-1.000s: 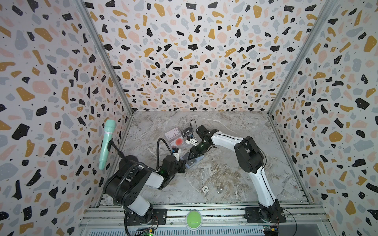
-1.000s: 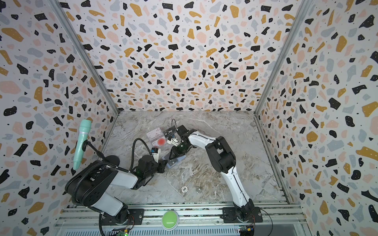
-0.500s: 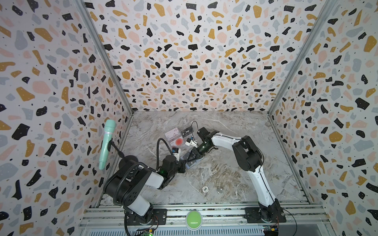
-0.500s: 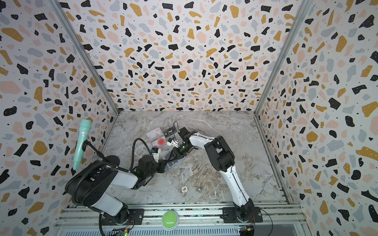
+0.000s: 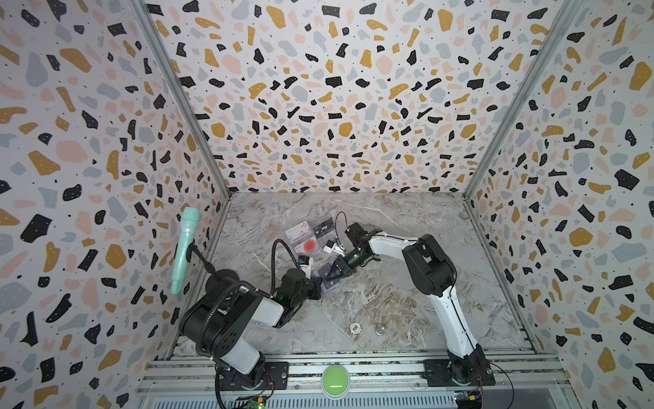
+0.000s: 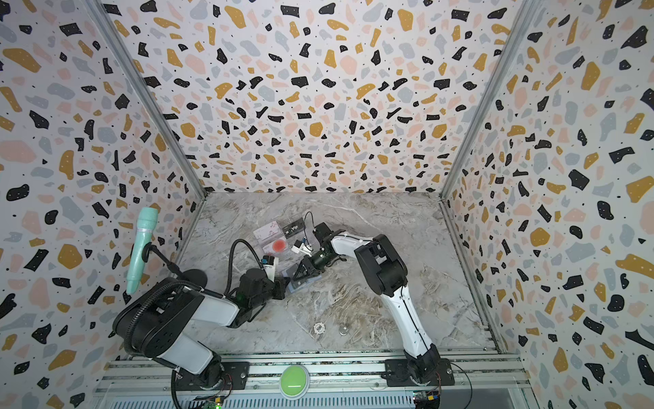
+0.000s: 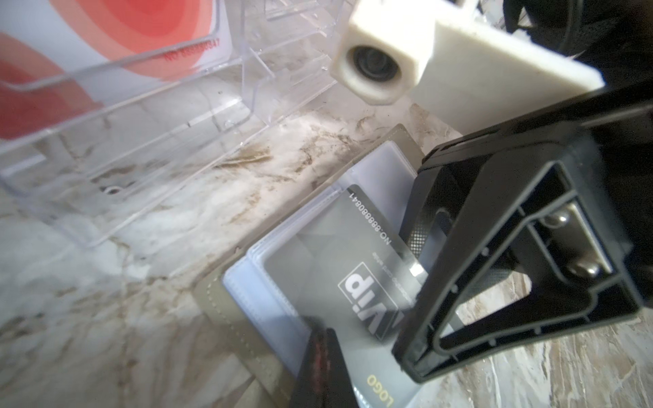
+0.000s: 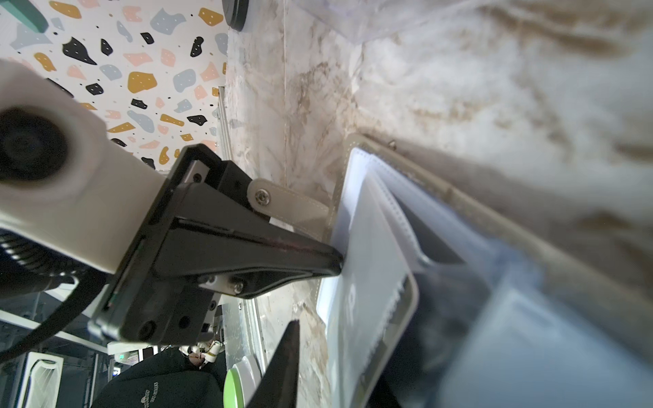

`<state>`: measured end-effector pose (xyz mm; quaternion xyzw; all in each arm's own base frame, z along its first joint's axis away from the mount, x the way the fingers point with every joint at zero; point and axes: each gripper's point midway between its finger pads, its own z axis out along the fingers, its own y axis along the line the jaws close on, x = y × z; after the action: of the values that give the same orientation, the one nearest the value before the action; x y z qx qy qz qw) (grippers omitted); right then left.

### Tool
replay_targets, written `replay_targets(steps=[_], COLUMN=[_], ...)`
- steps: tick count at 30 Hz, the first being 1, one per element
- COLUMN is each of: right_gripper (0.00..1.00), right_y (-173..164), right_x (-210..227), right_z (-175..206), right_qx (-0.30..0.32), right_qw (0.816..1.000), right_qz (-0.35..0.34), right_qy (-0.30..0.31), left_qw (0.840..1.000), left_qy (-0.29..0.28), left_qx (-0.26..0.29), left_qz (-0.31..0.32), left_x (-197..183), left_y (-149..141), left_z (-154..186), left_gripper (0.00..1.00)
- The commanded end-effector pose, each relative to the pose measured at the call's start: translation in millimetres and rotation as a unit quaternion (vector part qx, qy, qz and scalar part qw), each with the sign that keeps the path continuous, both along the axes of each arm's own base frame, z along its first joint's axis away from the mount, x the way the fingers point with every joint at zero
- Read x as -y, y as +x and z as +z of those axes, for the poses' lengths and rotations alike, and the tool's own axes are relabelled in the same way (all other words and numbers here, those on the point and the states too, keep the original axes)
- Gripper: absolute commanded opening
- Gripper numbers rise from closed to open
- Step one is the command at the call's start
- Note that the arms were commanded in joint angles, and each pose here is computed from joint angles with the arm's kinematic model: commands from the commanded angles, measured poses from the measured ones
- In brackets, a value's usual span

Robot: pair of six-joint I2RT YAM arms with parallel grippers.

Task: Take the credit cards out of the card holder
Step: Take out the credit card from the card slot.

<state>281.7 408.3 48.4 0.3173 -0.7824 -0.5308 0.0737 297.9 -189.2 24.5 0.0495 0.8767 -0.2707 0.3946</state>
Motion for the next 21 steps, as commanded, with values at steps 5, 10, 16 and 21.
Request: replay_targets(steps=[5, 10, 16, 21], right_gripper=[0.22, 0.2, 0.19, 0.18], right_y=[2, 5, 10, 13], right_x=[-1, 2, 7, 11], right_z=[46, 49, 49, 43], right_qx=[0.007, 0.007, 0.013, 0.016], right_qw=[0.998, 0.998, 0.998, 0.998], right_qz=[0.001, -0.005, -0.015, -0.023], right_qy=[0.064, 0.068, 0.062, 0.049], left_qw=[0.997, 0.997, 0.997, 0.997], left_qy=[0.045, 0.047, 0.046, 0.041], left_qx=[-0.065, -0.068, -0.069, -0.066], left_qz=[-0.001, -0.002, -0.003, -0.003], left_x=[-12, -12, -11, -9], left_y=[-19, -20, -20, -18], left_z=[-36, -37, -38, -35], left_gripper=[0.02, 0.02, 0.02, 0.02])
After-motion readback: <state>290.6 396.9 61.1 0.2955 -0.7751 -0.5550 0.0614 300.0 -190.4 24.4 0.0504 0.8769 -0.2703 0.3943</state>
